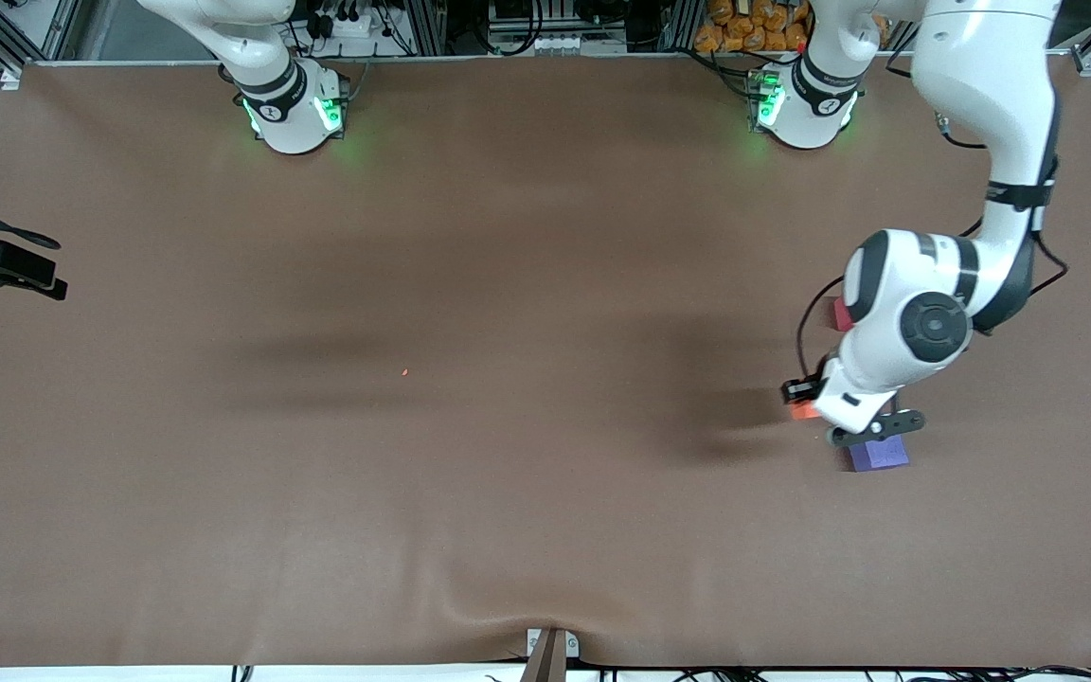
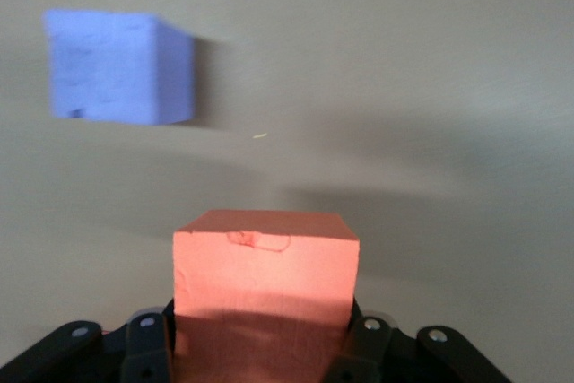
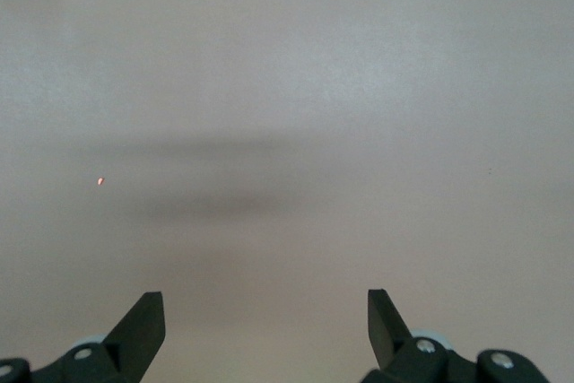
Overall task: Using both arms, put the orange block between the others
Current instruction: 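Lower the orange block between the pink and purple blocks, open the left gripper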
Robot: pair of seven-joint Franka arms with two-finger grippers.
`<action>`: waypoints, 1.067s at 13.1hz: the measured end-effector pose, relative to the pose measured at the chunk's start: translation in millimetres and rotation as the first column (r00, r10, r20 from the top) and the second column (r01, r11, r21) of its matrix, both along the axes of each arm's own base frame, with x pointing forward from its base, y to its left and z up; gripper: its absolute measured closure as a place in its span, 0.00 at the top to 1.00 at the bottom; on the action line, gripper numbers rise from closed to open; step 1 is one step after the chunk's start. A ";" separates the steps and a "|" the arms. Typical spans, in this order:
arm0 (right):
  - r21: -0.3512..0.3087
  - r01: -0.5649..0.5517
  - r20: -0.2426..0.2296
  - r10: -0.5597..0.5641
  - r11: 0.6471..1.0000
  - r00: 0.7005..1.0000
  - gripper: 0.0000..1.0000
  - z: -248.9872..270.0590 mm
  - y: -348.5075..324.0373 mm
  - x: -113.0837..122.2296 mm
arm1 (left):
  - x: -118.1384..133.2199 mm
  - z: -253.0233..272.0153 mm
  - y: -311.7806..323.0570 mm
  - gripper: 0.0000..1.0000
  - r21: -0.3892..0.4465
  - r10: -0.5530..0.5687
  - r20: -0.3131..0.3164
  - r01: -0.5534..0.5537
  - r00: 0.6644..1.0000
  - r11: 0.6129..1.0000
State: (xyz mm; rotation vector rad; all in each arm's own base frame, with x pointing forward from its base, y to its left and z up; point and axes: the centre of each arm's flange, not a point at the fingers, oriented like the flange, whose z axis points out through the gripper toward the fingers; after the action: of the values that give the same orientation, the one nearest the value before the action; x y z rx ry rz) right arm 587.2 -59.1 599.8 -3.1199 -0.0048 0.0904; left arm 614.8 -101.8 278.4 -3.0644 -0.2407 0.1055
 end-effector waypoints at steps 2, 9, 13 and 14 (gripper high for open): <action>-0.001 0.004 0.004 -0.004 1.000 1.000 1.00 0.5 -2.1 0.2 | -9.2 -12.7 31.5 0.60 0.034 -0.041 -0.005 0.041 0.999 0.999; -0.003 0.032 0.010 -0.032 0.999 0.999 1.00 1.8 -19.1 -1.2 | -46.0 -70.5 81.2 0.60 0.027 -0.096 0.034 0.095 0.995 0.995; -0.003 0.031 0.010 -0.031 1.000 0.999 1.00 1.8 -18.2 -1.1 | -45.2 -74.5 94.4 0.60 0.027 -0.076 0.038 0.075 0.996 0.997; -0.003 0.030 0.010 -0.030 1.000 0.999 1.00 1.7 -18.0 -1.1 | -45.2 -76.3 96.2 0.60 0.027 -0.073 0.039 0.072 0.997 0.997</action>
State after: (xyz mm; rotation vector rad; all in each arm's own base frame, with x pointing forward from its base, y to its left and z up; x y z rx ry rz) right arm 586.2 -77.1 601.6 -3.1220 0.0426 0.0750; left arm 569.6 -5.6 202.1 -3.0479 -0.1310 0.0365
